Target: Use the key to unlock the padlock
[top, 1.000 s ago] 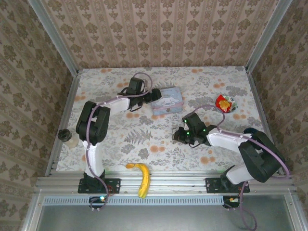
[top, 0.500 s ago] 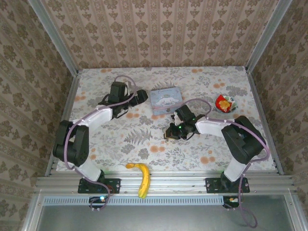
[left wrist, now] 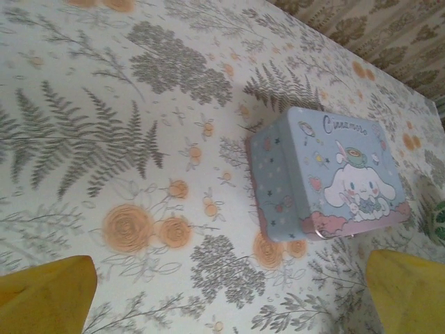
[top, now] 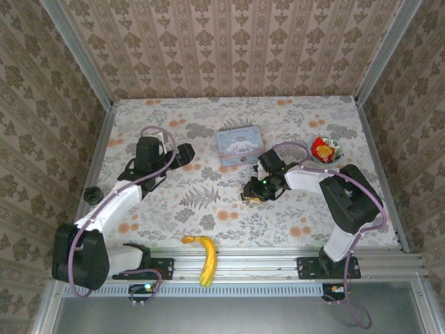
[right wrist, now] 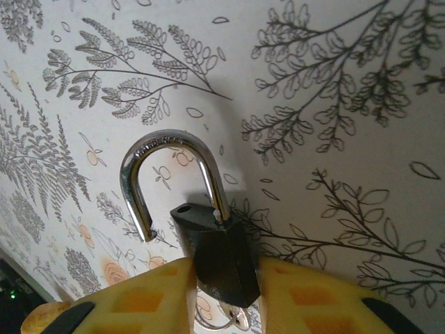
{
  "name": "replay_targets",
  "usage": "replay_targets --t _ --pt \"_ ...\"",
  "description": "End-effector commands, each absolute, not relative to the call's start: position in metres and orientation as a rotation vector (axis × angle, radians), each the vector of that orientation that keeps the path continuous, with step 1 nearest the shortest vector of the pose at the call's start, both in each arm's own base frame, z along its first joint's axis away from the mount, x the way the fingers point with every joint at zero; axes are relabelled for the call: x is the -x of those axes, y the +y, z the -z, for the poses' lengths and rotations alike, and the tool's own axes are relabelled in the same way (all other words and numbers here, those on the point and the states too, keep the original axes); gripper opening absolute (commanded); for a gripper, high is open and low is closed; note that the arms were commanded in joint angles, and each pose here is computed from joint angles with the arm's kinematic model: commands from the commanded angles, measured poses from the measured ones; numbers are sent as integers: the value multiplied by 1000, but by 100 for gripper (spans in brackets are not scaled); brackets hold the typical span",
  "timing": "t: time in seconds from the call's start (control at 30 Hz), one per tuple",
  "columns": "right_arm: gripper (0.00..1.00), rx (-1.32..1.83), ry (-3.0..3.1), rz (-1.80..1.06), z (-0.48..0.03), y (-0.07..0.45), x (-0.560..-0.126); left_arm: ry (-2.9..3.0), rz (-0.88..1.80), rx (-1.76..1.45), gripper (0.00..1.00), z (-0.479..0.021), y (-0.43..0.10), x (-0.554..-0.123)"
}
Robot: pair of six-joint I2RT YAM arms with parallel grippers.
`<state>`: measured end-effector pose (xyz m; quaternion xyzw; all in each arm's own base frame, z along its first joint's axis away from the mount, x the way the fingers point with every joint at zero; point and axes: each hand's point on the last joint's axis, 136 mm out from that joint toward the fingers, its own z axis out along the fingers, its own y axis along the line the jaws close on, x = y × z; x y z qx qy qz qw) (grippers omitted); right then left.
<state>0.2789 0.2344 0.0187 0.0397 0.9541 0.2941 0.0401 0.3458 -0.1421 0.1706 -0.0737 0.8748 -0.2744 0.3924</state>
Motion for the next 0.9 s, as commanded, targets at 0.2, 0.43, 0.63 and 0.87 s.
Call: replay_targets --t 0.2,0.43,0.63,0.87 --pt "53 -171 2922 -696 -31 204 -275 2229 608 205 100 -168 -113 -326" --pt "66 -178 2848 -589 -65 181 -270 2208 555 202 100 -173 -102 -318" --pt "70 -182 2732 -505 -107 156 -264 2169 500 188 100 -185 -92 -314" --pt "86 -242 2527 -344 -149 109 -259 2091 401 146 100 -193 -77 -305"
